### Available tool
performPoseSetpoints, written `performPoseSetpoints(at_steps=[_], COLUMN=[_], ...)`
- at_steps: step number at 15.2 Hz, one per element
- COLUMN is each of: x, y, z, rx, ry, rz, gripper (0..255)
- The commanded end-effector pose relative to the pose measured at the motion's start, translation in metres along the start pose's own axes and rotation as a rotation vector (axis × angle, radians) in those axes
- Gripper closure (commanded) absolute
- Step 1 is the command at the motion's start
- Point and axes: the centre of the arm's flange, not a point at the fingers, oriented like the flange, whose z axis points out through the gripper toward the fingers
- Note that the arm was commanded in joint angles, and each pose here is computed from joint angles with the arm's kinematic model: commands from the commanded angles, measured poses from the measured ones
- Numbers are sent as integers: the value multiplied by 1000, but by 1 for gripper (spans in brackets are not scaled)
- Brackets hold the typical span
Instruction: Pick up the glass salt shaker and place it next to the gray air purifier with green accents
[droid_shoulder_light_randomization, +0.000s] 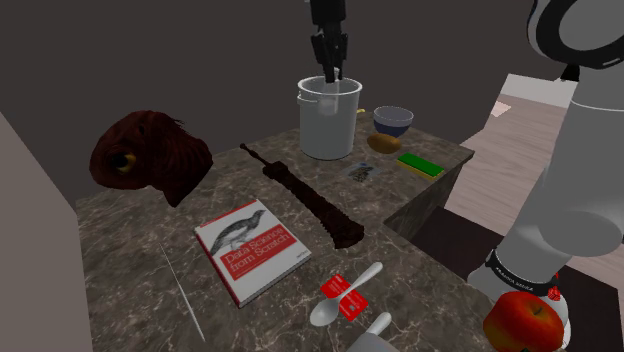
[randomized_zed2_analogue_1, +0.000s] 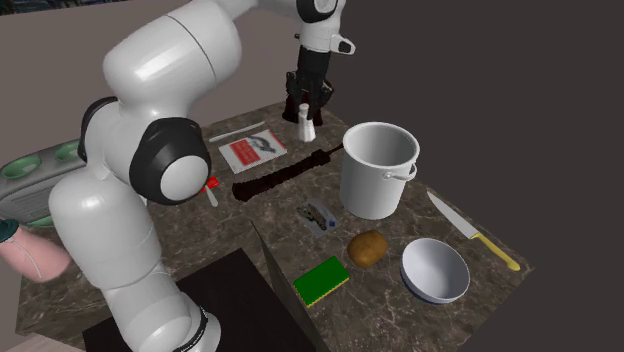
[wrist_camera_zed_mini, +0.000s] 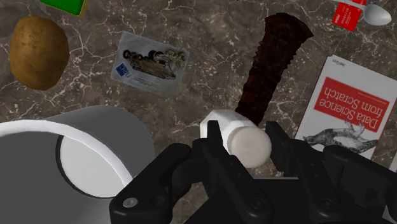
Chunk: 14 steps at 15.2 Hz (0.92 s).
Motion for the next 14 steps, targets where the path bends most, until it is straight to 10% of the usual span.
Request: performPoseSetpoints(at_steps=[1, 14], x=[-2, -42], y=[0, -114], z=[-10, -12], rx=[0, 0], ry=[-1, -1], rz=[0, 0], gripper=[255, 255])
